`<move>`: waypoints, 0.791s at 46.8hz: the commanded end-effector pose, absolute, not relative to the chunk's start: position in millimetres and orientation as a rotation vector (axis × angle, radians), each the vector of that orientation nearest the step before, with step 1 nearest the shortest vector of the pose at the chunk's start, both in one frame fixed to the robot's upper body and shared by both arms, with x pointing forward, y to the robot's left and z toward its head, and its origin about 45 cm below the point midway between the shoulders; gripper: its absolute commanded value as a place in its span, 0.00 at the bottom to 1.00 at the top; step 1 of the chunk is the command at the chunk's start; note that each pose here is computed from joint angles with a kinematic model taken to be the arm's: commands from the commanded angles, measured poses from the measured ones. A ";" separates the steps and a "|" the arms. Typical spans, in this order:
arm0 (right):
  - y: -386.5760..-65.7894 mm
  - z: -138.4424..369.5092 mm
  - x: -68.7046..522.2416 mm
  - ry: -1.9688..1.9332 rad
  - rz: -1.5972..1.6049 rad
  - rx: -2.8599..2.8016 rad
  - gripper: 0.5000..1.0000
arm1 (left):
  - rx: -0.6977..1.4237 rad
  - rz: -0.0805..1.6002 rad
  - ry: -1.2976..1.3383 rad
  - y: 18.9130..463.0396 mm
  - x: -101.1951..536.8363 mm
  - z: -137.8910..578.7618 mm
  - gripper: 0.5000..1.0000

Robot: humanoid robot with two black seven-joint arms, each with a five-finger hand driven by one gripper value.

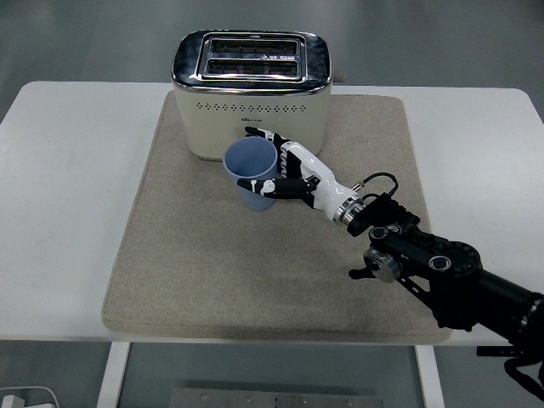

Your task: Put the water cup in front of the bread machine

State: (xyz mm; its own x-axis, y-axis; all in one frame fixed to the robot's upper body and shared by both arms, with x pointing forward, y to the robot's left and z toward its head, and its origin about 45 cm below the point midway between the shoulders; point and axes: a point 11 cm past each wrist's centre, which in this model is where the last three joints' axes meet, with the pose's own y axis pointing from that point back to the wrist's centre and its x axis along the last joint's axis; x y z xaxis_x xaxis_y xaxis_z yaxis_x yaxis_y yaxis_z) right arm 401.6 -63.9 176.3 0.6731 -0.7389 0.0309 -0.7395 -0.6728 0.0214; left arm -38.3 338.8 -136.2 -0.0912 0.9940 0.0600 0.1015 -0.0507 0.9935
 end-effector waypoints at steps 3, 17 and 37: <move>-62.1 178.2 401.1 -1.253 0.031 2.852 0.84 | 1.278 1.272 1.326 338.7 -38.2 -136.2 1.00; -61.5 177.2 399.8 -1.244 0.028 2.854 0.84 | 1.278 1.272 1.326 338.7 -38.2 -136.2 1.00; -66.0 176.2 400.3 -1.237 0.019 2.855 0.84 | 1.277 1.273 1.327 338.7 -38.2 -136.2 1.00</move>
State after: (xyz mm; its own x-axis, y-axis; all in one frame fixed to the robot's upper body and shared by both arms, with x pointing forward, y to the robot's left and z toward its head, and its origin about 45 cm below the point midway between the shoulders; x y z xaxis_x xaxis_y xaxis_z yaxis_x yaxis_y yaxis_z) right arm 398.8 -61.9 175.9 0.6852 -0.7281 0.0226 -0.7284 -0.6848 0.0212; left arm -38.2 338.7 -136.2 -0.0910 0.9941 0.0597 0.1014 -0.0504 0.9936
